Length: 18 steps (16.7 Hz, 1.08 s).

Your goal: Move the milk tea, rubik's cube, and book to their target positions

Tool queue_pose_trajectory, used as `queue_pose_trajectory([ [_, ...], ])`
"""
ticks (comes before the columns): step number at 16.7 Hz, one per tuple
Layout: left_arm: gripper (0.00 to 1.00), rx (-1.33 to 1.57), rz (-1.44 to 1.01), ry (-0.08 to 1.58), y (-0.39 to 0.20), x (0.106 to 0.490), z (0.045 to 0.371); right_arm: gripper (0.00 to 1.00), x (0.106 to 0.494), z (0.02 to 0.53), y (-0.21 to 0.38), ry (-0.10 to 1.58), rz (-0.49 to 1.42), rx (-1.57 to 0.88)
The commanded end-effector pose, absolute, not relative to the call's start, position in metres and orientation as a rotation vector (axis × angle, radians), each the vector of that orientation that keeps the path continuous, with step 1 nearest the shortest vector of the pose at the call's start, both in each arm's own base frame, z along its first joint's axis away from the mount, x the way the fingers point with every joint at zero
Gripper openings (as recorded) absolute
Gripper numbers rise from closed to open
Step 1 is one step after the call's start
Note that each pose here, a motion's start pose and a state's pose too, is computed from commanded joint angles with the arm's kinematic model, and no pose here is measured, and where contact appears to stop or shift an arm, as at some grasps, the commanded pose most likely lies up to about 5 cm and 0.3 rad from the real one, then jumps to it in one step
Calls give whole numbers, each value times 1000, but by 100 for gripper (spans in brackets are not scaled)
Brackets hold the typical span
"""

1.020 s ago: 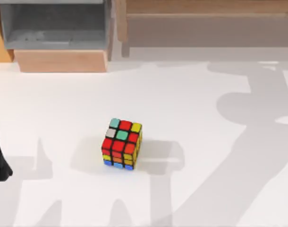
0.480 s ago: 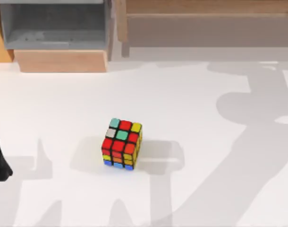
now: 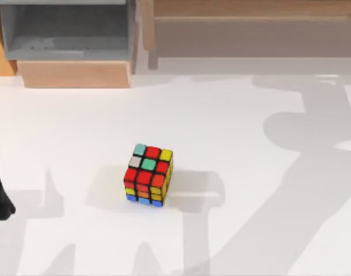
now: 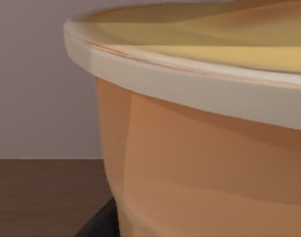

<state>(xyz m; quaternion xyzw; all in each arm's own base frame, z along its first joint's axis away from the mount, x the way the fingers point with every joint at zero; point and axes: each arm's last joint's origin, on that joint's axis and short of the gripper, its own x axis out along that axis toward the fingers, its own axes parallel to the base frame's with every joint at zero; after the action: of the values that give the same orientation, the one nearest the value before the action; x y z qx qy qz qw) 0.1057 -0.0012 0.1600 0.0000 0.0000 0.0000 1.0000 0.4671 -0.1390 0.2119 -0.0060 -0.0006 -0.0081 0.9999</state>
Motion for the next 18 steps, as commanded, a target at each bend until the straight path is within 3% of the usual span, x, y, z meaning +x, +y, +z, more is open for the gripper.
queue_pose_trajectory([
  [4,100,0,0,0,-1,106,160,0,459,216,-139,-6,-13,-12],
  [12,100,0,0,0,-1,106,160,0,392,222,-140,-2,-19,-11],
  [18,100,0,0,0,-1,106,160,0,388,222,-139,-1,-16,-8],
])
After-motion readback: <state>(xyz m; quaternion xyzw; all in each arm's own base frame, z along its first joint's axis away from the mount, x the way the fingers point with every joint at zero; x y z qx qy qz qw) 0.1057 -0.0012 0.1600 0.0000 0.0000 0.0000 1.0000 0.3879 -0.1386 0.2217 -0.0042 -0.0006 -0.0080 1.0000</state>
